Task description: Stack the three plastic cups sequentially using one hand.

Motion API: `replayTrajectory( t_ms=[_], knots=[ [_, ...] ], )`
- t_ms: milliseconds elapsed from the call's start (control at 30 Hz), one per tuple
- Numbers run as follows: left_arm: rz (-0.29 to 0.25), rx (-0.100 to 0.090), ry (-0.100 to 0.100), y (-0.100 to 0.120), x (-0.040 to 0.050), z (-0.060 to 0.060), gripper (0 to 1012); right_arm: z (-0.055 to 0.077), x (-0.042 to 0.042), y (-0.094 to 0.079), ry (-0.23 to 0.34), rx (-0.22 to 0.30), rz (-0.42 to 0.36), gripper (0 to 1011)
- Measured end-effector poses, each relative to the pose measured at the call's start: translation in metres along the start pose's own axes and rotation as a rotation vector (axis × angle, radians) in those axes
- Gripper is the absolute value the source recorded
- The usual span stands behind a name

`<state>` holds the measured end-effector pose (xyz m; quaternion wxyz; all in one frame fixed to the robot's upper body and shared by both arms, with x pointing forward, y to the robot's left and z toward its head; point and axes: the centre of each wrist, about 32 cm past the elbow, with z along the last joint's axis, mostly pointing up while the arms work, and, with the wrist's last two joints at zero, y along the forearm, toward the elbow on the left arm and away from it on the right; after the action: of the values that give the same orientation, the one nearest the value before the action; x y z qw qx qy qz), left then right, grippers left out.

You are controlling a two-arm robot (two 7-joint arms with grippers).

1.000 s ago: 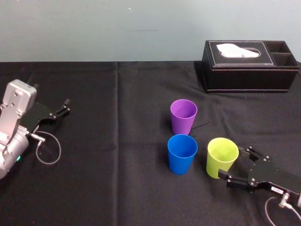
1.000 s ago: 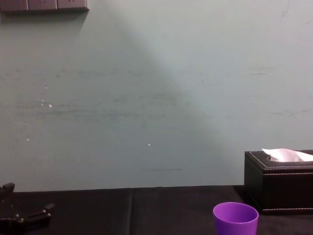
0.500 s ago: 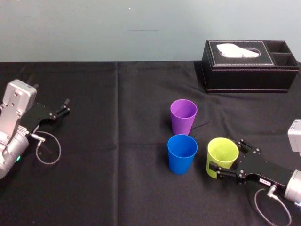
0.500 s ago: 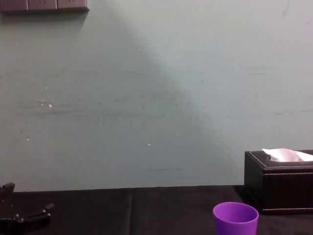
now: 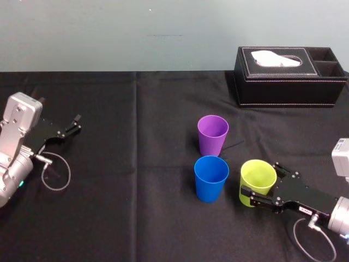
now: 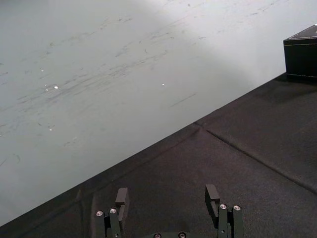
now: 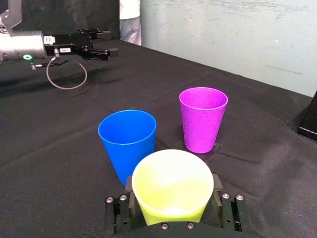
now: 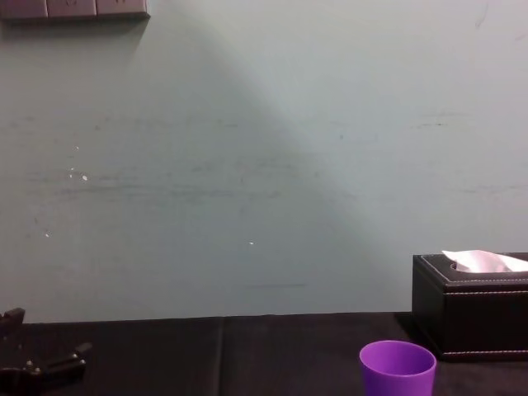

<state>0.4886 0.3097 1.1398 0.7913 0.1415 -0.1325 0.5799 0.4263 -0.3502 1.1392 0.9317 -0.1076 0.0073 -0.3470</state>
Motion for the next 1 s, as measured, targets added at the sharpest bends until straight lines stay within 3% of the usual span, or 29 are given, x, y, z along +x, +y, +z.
replayTrajectory(
  t_ms=[167,267,1000],
  knots=[
    [0.000,0.000,0.000,0.0000,0.0000,0.0000,1011,0.0000,0.0001,-0.0003,0.000,0.000,-0.001,776],
    [0.000,0.000,0.000,0.0000,0.0000,0.0000,1011,0.0000,0.0002,-0.0004,0.001,0.000,-0.001,757],
    [0.000,0.000,0.000,0.0000,0.0000,0.0000,1011,0.0012,-0.0010,-0.0012,0.001,0.000,-0.007,738]
  ],
)
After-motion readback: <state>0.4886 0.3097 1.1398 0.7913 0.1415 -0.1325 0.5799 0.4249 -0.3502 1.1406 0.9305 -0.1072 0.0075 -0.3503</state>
